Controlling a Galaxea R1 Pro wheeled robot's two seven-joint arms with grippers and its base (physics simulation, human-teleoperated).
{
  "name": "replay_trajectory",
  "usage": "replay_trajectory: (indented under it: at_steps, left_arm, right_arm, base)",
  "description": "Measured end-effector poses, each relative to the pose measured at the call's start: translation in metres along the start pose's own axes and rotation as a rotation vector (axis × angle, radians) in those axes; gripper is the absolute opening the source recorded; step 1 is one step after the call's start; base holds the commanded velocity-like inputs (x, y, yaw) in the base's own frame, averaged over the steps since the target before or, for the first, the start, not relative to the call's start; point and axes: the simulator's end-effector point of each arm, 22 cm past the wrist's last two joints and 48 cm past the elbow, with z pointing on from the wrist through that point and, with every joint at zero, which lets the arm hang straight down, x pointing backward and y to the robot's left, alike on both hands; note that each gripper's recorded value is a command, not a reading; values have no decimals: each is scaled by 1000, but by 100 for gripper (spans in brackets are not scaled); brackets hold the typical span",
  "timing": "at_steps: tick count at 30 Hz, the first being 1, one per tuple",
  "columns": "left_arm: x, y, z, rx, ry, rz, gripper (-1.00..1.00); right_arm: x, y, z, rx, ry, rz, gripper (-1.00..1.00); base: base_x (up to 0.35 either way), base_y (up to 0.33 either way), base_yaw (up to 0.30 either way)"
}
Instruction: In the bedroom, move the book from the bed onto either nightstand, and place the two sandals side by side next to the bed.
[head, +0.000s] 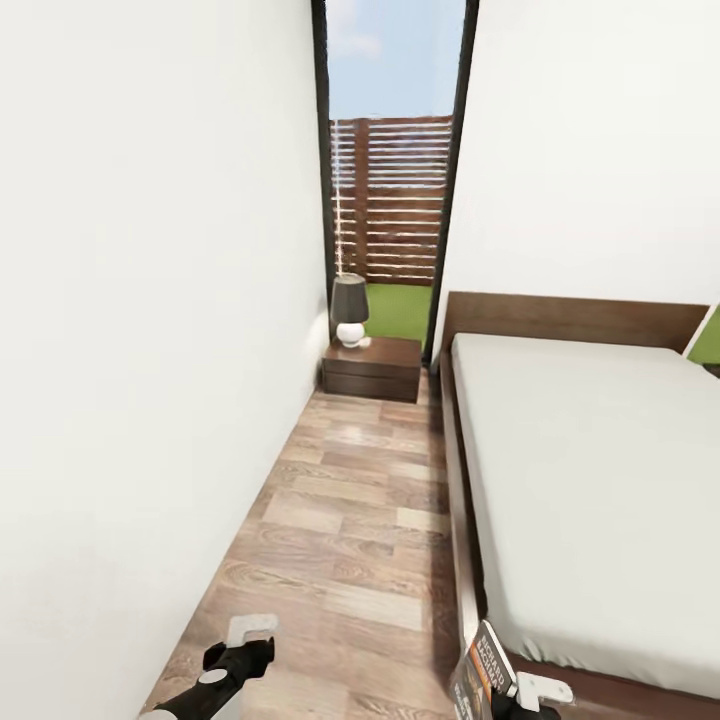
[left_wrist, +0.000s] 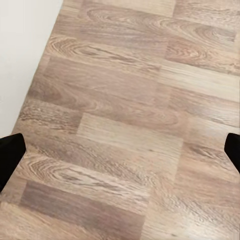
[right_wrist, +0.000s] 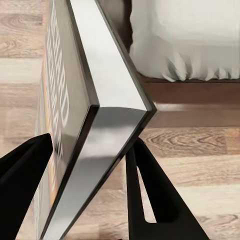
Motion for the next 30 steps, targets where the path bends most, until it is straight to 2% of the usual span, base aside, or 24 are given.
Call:
replay_trajectory:
  at_steps: [15,25,30]
  left_arm:
    - [0,0,0,0,-1,0,100]
    - [0,-1,0,0,-2,2,100]
    - [0,-1,0,-1,-2,2,100]
  right_arm:
    - [0,0,0,0,0,0,-100]
    - [0,0,0,0,0,0,-100]
    - [0,0,0,0,0,0,-100]
  base:
    - [261,233,-1]
    - [326,43,-1]
    - [336,2,-180]
